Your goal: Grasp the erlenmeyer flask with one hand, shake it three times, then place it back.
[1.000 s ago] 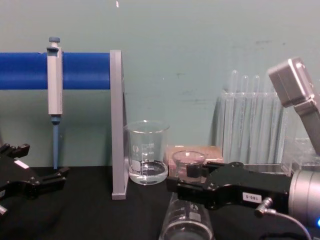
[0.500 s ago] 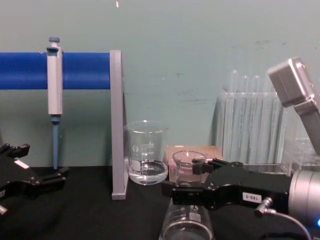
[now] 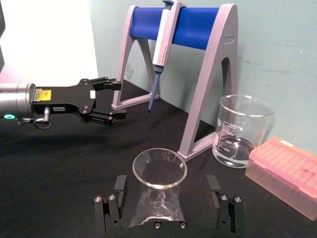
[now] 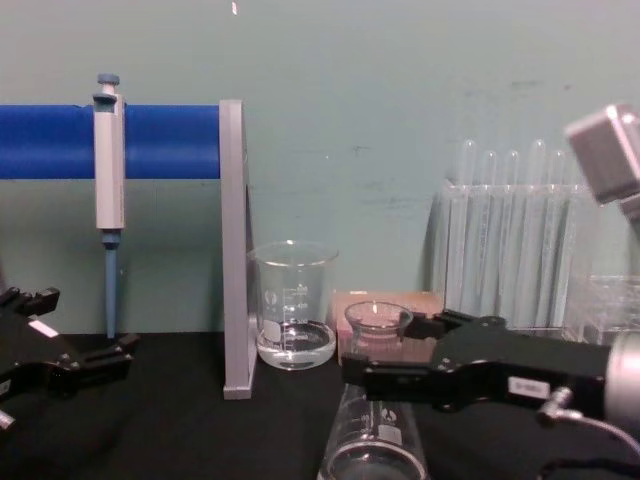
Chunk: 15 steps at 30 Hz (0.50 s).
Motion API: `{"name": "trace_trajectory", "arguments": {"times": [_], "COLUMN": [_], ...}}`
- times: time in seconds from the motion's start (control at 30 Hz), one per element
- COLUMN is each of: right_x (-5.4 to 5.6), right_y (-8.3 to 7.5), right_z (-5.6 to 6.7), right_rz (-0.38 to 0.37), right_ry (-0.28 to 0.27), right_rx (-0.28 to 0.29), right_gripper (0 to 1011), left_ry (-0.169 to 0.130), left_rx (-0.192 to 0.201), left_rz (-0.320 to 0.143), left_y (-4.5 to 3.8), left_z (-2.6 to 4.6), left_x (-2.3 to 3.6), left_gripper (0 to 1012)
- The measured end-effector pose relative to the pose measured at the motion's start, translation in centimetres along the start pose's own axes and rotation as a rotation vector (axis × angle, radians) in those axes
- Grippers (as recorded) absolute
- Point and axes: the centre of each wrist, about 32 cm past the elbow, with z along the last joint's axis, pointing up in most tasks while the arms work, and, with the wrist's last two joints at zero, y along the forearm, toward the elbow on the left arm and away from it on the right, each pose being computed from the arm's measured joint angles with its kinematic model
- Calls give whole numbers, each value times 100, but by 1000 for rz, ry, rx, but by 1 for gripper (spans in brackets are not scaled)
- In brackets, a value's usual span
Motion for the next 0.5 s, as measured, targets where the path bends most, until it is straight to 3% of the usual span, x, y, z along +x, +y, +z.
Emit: {"name": "trace_trajectory", "arguments": {"times": [0.5], "right_x": [68], "right_y": [-498], "right_z": [85], "right_rz": [30], "right_ry": [-9], "right_rx": [4], "right_gripper": [1002], "left_ry": [0], "left_rx": [0], "left_rz": [0], "left_y": [0], "left_z": [0], "left_x": [0], "left_gripper": [1001]}}
